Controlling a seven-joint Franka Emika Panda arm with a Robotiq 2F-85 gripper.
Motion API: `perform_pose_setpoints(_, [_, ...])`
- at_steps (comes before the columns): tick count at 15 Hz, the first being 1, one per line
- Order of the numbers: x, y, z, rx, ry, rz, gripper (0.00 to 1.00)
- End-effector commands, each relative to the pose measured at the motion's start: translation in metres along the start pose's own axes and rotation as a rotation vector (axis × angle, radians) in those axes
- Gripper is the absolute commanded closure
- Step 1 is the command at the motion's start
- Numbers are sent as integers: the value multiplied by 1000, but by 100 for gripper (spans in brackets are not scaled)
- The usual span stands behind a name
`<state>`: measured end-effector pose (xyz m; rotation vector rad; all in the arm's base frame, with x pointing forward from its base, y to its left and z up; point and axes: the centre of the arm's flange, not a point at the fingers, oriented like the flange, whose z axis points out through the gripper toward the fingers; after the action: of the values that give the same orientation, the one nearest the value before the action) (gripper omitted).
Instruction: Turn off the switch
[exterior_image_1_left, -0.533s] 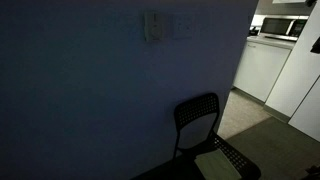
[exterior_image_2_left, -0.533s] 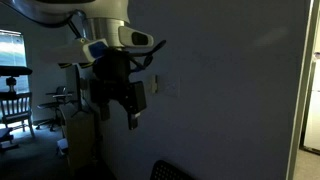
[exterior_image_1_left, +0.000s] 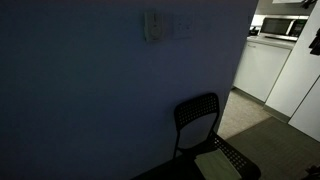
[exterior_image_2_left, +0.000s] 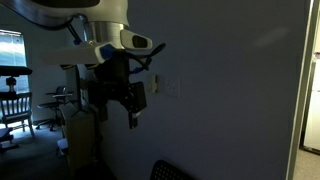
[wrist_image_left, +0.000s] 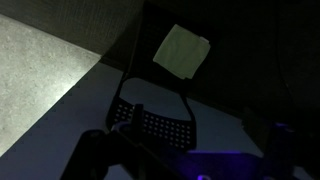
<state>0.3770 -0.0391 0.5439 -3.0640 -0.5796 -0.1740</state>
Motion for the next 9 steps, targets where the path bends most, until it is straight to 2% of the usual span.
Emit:
perform_pose_setpoints(1, [34,1,5,-14,-70,-177,0])
perform_pose_setpoints(4, [65,-1,13,-25,-116,-319,0])
perform_pose_setpoints(9, [118,9,34,-73,-245,-523,0])
